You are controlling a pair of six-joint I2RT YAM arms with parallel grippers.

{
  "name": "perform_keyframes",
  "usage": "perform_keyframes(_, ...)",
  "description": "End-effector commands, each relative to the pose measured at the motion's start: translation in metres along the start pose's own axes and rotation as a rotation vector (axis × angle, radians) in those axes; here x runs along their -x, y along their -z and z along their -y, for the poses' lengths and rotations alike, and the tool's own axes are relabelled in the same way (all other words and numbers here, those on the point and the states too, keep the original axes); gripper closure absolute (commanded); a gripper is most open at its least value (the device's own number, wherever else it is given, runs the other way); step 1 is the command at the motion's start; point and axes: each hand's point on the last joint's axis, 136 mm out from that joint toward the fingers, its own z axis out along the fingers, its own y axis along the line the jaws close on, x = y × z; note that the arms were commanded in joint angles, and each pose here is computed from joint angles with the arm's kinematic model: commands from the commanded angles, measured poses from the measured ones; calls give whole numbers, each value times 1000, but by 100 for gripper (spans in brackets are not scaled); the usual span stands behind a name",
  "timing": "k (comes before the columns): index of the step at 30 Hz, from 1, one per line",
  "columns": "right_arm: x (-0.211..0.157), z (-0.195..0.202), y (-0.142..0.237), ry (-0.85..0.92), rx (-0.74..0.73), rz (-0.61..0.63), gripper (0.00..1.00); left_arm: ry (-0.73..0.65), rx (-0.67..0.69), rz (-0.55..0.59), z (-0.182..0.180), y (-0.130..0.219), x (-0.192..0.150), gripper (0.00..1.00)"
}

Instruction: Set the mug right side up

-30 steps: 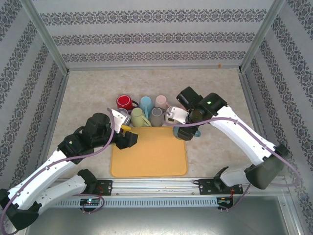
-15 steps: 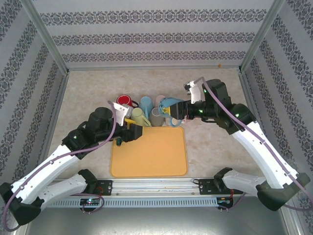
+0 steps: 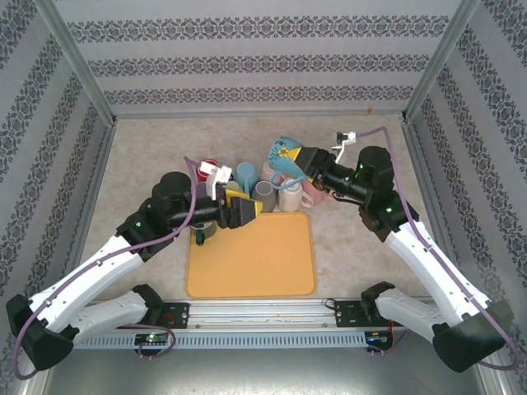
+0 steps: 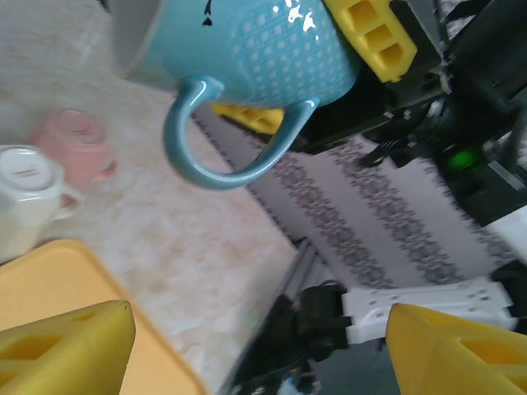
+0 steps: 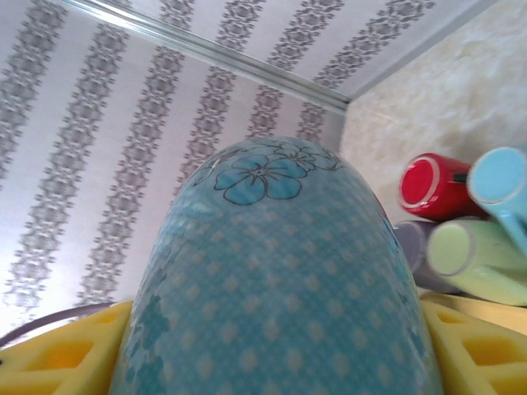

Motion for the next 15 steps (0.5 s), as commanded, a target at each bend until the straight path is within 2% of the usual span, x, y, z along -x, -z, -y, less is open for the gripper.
perform_keyframes(1,6,-58,17,8,223,29,53,61,-174,14,28,-12,10,20)
perform_keyframes(10,-2,-65,25,-15,270,28,54,117,-288,46,38,-23,27,23)
perform_keyframes(15,-13,-71,24,0,289,-3,54,120,-390,49,54,-24,34,30)
